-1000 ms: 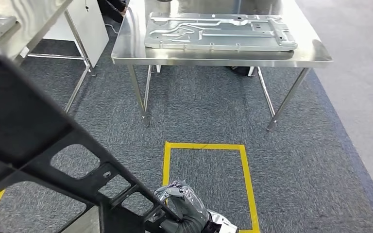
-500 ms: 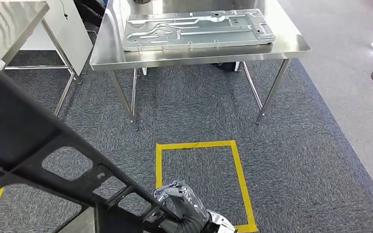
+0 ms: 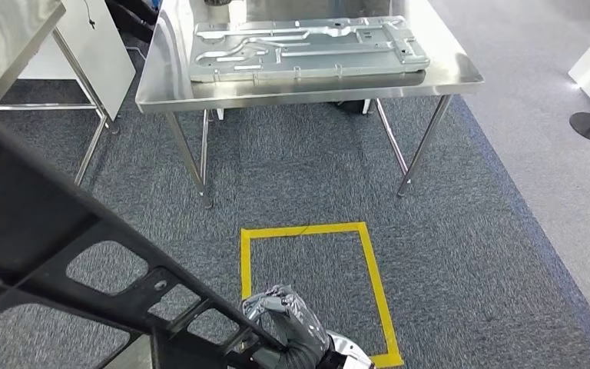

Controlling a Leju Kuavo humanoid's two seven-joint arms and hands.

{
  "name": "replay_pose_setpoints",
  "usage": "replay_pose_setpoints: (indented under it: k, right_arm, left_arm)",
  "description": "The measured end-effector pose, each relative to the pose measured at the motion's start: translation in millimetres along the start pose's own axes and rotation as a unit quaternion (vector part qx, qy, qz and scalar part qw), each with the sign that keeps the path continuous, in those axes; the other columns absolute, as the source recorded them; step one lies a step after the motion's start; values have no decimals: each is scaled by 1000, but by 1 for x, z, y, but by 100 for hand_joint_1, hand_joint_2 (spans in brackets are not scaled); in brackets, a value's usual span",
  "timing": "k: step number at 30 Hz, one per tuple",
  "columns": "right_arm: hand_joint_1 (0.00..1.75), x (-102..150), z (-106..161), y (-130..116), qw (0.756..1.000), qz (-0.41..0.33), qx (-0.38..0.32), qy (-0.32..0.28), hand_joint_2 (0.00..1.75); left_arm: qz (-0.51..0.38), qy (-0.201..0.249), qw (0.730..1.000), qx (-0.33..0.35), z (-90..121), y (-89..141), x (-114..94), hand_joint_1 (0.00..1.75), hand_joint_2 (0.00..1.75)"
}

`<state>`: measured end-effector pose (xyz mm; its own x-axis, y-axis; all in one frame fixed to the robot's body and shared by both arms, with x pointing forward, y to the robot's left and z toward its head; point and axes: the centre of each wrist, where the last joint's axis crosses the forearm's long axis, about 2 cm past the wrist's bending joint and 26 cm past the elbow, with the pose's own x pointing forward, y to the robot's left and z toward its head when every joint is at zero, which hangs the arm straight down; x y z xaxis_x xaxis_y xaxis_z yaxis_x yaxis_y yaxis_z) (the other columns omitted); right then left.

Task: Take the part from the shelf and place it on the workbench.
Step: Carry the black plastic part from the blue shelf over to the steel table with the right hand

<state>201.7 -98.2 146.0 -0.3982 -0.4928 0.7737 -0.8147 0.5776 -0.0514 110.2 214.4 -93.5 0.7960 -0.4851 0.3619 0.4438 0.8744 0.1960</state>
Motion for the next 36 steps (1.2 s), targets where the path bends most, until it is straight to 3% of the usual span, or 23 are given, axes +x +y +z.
replay_pose_setpoints:
  k: [36]
  right_arm:
    - [169,0,1,0,1000,3,-2,-2,175]
  left_arm:
    - [1,0,1000,-2,0,-1,-1,0,175]
